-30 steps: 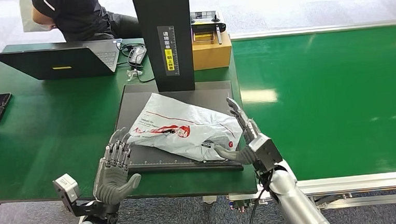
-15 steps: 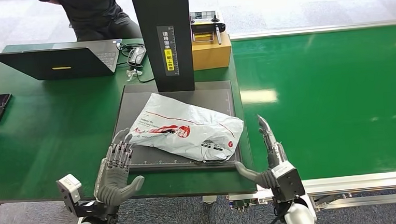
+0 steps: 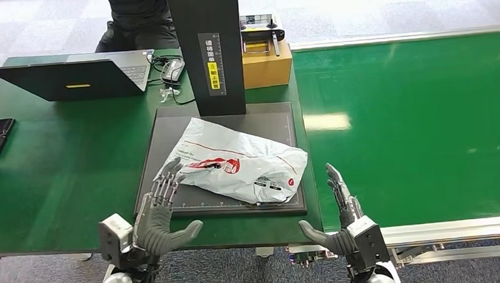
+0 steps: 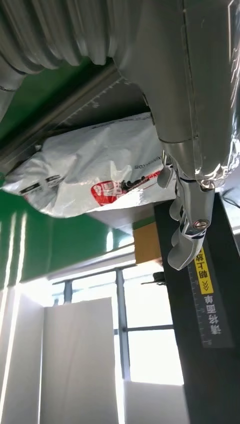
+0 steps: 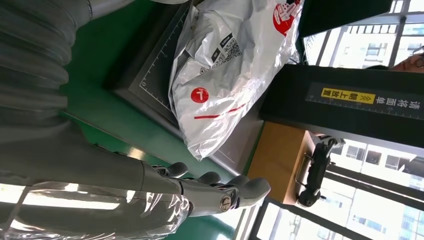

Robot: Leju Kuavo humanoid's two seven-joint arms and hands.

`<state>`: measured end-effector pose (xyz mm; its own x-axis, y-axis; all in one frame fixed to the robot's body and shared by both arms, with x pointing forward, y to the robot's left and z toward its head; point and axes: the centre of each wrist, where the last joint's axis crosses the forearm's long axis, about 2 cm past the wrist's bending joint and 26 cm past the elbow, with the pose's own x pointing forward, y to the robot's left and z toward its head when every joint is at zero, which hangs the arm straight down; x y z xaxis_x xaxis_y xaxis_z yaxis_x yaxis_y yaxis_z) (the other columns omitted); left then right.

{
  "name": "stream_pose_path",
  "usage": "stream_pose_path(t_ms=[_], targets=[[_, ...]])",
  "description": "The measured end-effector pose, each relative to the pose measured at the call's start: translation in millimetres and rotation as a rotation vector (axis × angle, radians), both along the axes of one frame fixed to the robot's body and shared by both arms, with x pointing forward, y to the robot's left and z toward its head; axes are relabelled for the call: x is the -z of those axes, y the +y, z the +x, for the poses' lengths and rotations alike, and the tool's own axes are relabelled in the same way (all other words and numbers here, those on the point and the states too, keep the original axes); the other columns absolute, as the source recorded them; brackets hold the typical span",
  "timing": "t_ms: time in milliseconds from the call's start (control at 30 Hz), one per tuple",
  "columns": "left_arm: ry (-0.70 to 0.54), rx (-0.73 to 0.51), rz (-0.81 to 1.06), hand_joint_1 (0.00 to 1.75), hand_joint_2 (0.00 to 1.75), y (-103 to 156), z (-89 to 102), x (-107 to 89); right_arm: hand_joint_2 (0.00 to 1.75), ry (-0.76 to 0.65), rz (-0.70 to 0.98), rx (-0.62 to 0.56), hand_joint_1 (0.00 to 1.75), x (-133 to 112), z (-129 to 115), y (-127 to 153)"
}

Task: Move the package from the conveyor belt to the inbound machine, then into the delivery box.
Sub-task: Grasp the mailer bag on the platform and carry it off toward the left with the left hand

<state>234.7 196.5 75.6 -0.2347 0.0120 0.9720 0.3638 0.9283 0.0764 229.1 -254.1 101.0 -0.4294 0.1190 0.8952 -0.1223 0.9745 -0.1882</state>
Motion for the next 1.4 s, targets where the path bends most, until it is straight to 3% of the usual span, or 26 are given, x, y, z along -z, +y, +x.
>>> stream_pose_path(t_ms=[433,567,1133,1400], targets=[[-0.318,0.079,0.694,0.0,1.75,-62.4,50.6,-44.1,1.75,0.021,-0.062,0.041,0.0,-1.1,0.8,4.1],[-0.367,0.131,0.799,0.0,1.75,-80.8,61.6,-50.2,1.75,0.026,-0.093,0.064,0.0,-1.4,0.7,3.9],[-0.37,0.19,0.861,0.0,1.75,-92.0,68.1,-45.0,1.75,0.029,-0.091,0.081,0.0,-1.4,0.5,1.5],[-0.174,0.09,1.193,0.0,1.75,-95.5,82.7,-33.3,1.75,0.043,-0.092,0.124,0.0,-3.6,-7.3,1.0]])
